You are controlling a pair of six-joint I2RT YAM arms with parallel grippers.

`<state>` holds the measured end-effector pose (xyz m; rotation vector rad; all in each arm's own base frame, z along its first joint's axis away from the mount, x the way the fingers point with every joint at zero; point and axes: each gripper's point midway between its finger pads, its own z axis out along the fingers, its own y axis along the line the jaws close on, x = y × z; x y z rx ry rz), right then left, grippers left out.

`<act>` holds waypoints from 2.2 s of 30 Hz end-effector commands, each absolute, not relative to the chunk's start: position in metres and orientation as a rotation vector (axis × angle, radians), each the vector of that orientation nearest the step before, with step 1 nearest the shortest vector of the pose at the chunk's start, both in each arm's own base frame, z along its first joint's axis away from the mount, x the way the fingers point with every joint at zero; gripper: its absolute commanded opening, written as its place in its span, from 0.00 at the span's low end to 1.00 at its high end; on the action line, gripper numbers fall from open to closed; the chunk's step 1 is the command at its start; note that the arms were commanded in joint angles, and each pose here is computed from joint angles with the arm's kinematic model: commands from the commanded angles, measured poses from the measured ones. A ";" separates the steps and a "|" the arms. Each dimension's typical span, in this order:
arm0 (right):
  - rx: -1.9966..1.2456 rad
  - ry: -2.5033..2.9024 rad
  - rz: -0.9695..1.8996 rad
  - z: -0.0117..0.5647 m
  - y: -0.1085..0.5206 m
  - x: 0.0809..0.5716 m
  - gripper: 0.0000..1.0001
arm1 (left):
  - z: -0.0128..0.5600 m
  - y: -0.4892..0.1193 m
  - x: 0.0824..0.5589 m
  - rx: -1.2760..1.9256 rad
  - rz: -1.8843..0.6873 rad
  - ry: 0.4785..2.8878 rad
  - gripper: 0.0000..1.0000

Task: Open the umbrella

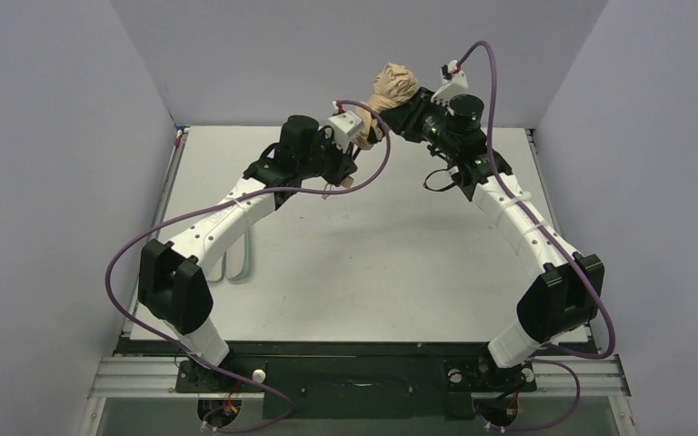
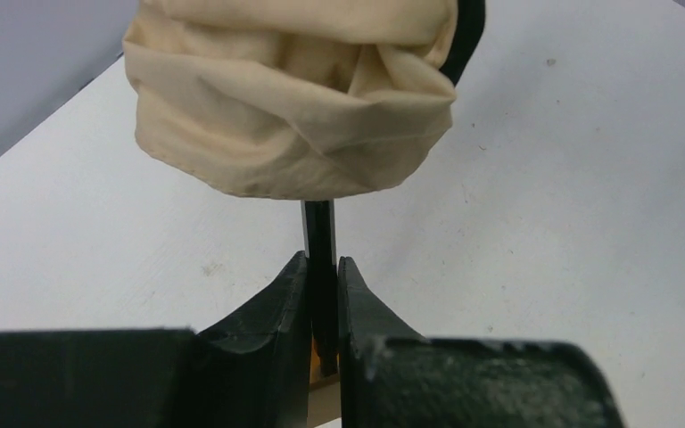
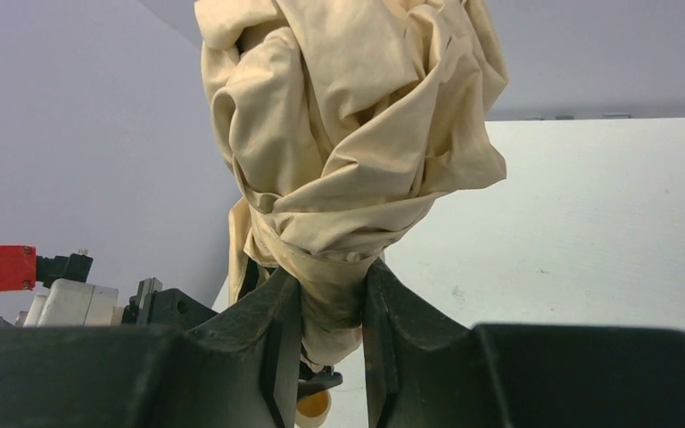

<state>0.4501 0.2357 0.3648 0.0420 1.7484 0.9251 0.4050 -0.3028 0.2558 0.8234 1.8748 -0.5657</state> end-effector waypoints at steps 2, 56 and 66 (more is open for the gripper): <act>-0.014 1.424 1.071 0.468 0.233 0.423 0.12 | 0.278 -0.302 0.396 0.758 -0.688 1.789 0.00; -0.239 1.233 1.315 0.512 0.285 0.405 0.00 | 0.329 -0.307 0.369 0.932 -0.898 1.585 0.36; -0.248 1.199 1.309 0.526 0.286 0.399 0.00 | 0.287 -0.298 0.379 1.005 -0.678 1.732 0.34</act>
